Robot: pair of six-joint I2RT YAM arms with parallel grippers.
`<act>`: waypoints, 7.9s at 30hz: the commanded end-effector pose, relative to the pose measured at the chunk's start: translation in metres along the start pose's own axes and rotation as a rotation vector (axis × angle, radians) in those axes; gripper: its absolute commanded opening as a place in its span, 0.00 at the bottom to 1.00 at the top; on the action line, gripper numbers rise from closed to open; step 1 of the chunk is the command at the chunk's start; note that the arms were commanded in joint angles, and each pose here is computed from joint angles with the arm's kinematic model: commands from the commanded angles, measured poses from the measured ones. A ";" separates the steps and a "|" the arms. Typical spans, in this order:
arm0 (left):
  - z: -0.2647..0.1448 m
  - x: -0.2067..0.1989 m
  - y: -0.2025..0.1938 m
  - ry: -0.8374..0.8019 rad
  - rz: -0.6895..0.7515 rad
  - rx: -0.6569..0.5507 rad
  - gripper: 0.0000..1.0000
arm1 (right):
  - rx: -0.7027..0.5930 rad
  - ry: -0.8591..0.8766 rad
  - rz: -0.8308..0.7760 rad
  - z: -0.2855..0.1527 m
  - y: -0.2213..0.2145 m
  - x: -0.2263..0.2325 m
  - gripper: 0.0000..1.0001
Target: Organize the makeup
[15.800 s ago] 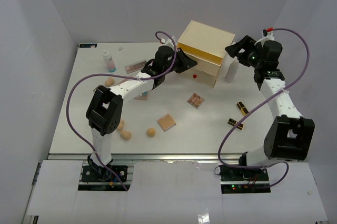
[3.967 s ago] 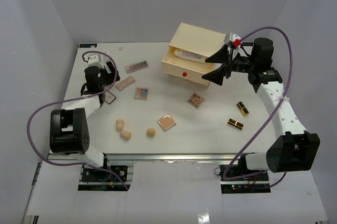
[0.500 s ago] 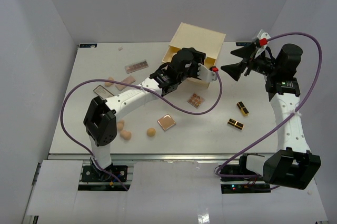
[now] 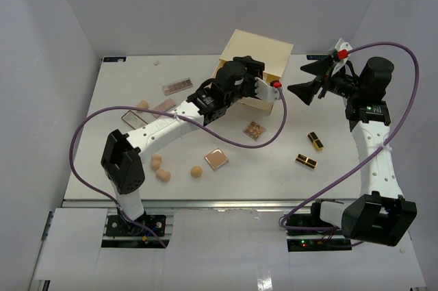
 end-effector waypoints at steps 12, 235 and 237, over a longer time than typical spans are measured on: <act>-0.133 0.090 0.021 0.247 -0.896 -0.283 0.73 | 0.093 0.036 -0.053 0.031 0.004 -0.017 0.93; -0.020 -0.132 -0.111 -0.188 -1.821 -0.080 0.34 | 0.055 -0.264 0.269 0.141 -0.040 -0.206 0.86; -0.023 -0.130 -0.111 -0.176 -1.814 -0.077 0.49 | 0.043 -0.265 0.240 0.137 -0.028 -0.201 0.87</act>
Point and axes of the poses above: each gripper's point midway between its finger pads, its own z axis out along the fingers, its own x axis along the line the jaws close on, y = z × x, the point moved 8 cm from there along -z, back along the fingers, and after that the axes turned 5 degrees about z, right-handed, at the moved point
